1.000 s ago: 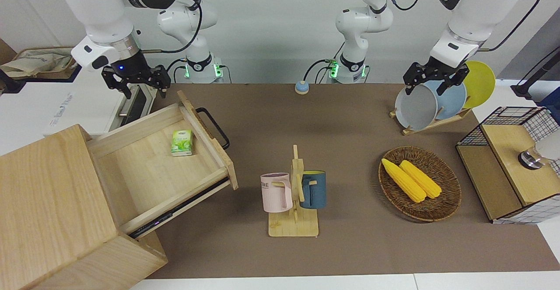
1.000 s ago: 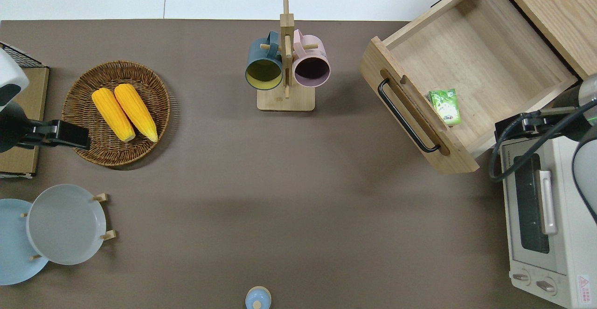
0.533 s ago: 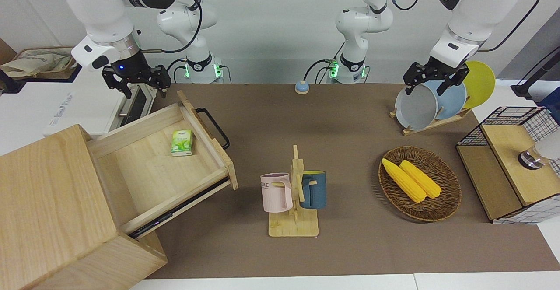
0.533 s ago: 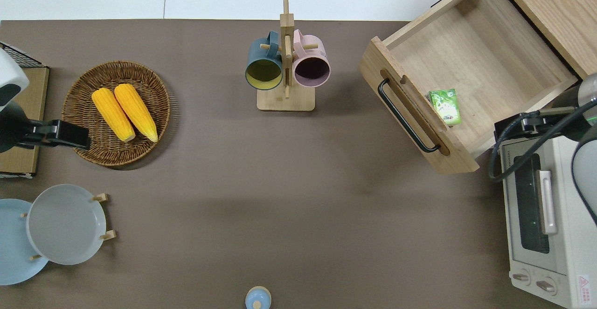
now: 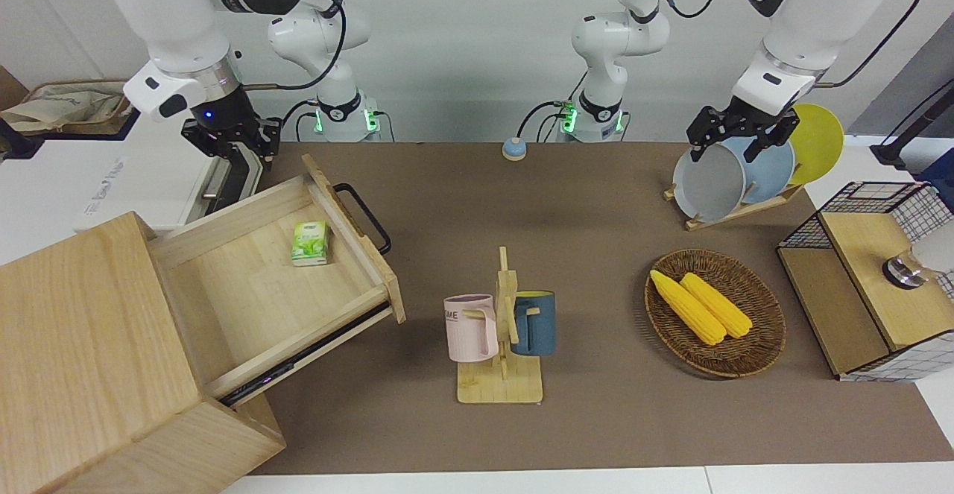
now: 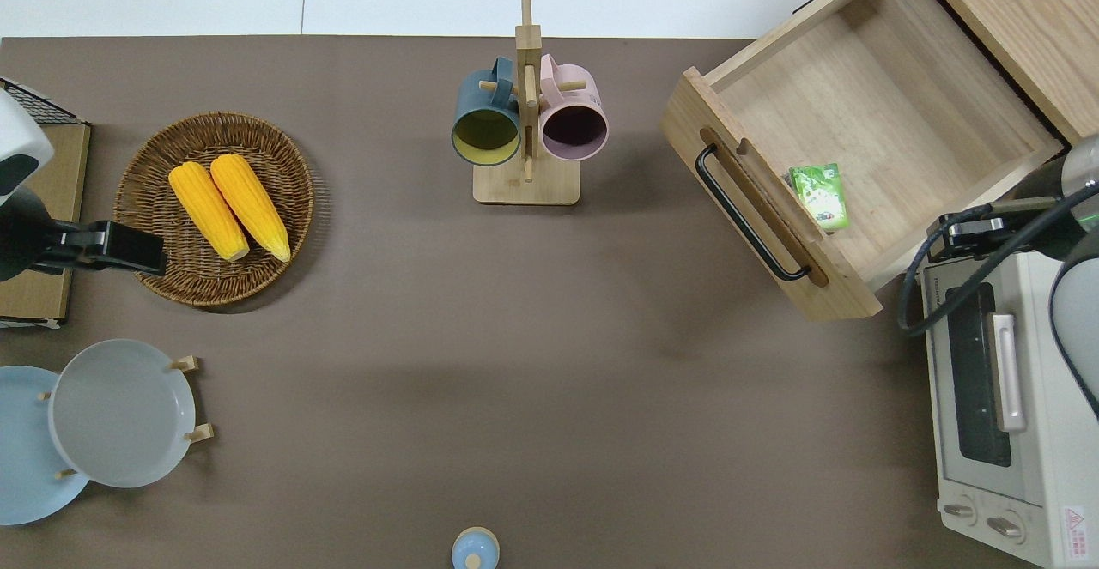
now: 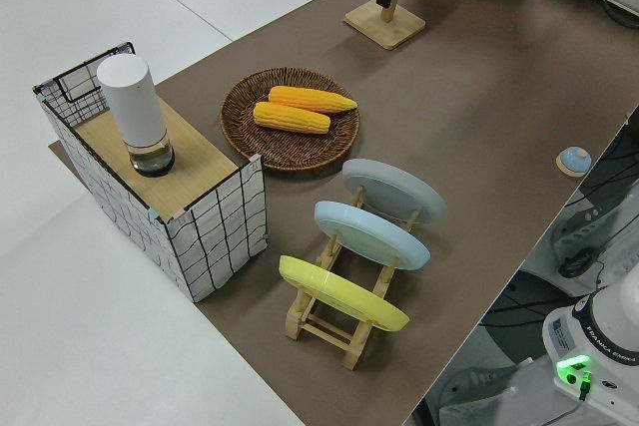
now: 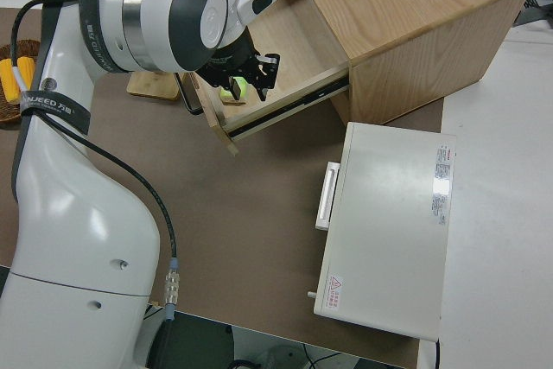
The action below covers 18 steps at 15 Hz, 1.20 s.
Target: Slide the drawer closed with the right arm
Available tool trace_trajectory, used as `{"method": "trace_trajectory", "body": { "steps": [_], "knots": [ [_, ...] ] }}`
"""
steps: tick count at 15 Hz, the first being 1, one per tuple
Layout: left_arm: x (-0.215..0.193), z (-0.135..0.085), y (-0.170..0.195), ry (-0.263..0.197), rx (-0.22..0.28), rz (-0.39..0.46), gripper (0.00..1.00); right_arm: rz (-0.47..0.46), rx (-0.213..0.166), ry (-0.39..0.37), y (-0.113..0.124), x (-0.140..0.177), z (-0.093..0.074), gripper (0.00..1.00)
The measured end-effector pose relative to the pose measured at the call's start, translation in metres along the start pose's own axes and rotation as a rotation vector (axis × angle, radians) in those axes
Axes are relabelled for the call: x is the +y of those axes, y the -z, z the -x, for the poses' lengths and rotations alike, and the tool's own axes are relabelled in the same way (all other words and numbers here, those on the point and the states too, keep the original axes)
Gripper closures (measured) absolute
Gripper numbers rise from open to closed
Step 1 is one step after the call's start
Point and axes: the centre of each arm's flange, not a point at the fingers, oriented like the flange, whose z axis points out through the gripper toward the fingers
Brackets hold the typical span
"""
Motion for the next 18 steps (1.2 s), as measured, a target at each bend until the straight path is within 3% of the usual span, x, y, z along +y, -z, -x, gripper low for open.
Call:
{"method": "trace_trajectory", "body": {
  "steps": [4, 5, 11, 18],
  "knots": [
    [0.000, 0.000, 0.000, 0.000, 0.000, 0.000, 0.00, 0.000, 0.000, 0.000, 0.000, 0.000, 0.000, 0.96],
    [0.000, 0.000, 0.000, 0.000, 0.000, 0.000, 0.00, 0.000, 0.000, 0.000, 0.000, 0.000, 0.000, 0.99],
    [0.000, 0.000, 0.000, 0.000, 0.000, 0.000, 0.00, -0.007, 0.005, 0.010, 0.003, -0.006, 0.000, 0.99],
    [0.000, 0.000, 0.000, 0.000, 0.000, 0.000, 0.00, -0.020, -0.011, 0.023, 0.023, -0.013, 0.010, 0.99]
  ]
}}
